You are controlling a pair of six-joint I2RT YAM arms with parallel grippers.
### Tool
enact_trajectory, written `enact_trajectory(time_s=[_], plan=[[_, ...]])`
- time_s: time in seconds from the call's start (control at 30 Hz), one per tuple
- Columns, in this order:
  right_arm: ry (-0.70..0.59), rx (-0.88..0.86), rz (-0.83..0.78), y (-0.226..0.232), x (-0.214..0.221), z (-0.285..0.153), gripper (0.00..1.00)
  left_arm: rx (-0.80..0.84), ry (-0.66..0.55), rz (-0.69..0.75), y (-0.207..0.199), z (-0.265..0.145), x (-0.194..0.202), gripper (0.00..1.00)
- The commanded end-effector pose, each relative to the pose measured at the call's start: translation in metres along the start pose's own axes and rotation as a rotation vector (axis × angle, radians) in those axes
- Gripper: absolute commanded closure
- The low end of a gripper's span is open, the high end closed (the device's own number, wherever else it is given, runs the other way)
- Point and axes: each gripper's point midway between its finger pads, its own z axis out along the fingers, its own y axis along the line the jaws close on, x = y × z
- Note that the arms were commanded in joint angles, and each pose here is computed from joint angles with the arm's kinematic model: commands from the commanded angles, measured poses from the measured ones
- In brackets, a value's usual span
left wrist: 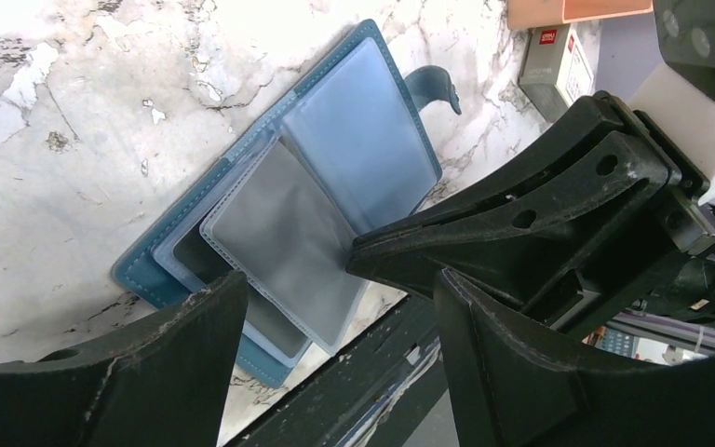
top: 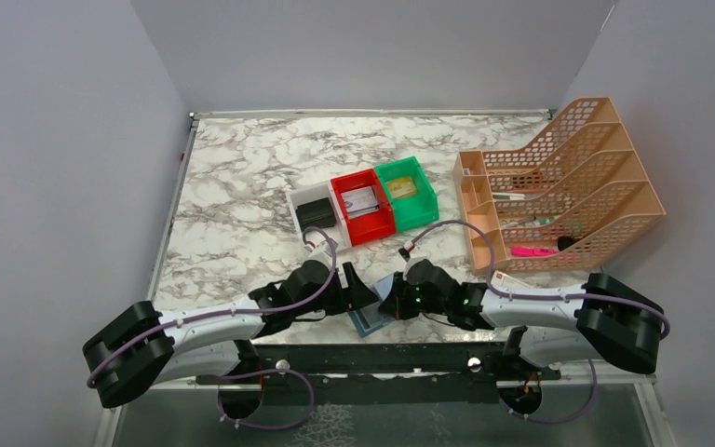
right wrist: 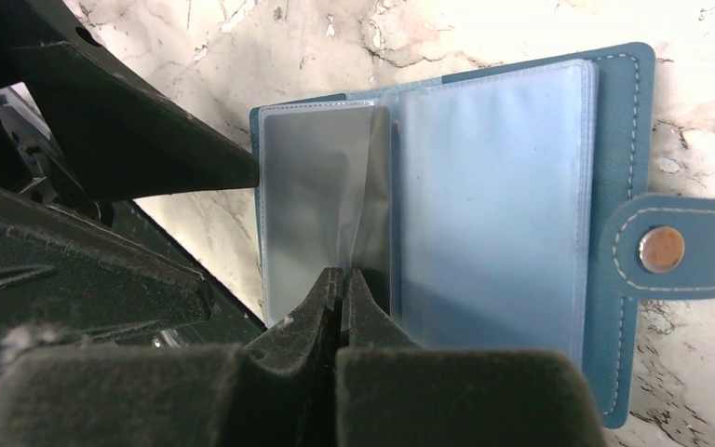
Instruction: Take the credit cards out of the card holder
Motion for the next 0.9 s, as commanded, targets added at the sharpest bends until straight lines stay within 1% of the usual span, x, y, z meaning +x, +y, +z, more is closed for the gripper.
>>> enact_trajectory(time_s=[0.0, 0.2, 0.37, 0.47, 0.6, 0.87], plan=[[-0.024, -0.045, 0.020, 0.008, -0.006, -0.003, 0.99, 0.023, -0.054, -0.031, -0.008, -0.001, -0.008, 0.24], [-0.028, -0.039, 0.024, 0.006, -0.006, -0.005, 0.99, -0.030, -0.089, -0.055, 0.005, -0.007, -0.010, 0.22], [-0.034, -0.043, 0.029, 0.006, -0.007, -0.006, 0.99, -0.044, -0.087, -0.091, 0.012, -0.008, -0.005, 0.20], [-0.034, -0.044, 0.030, 0.007, -0.007, -0.006, 0.99, -0.039, -0.083, -0.101, 0.011, -0.007, -0.002, 0.20], [-0.030, -0.044, 0.030, 0.006, -0.006, -0.005, 0.99, 0.020, -0.092, -0.125, 0.000, -0.006, -0.003, 0.21], [-0.023, -0.046, 0.032, 0.006, -0.004, -0.004, 0.99, 0.035, -0.095, -0.113, -0.007, -0.007, -0.003, 0.23]])
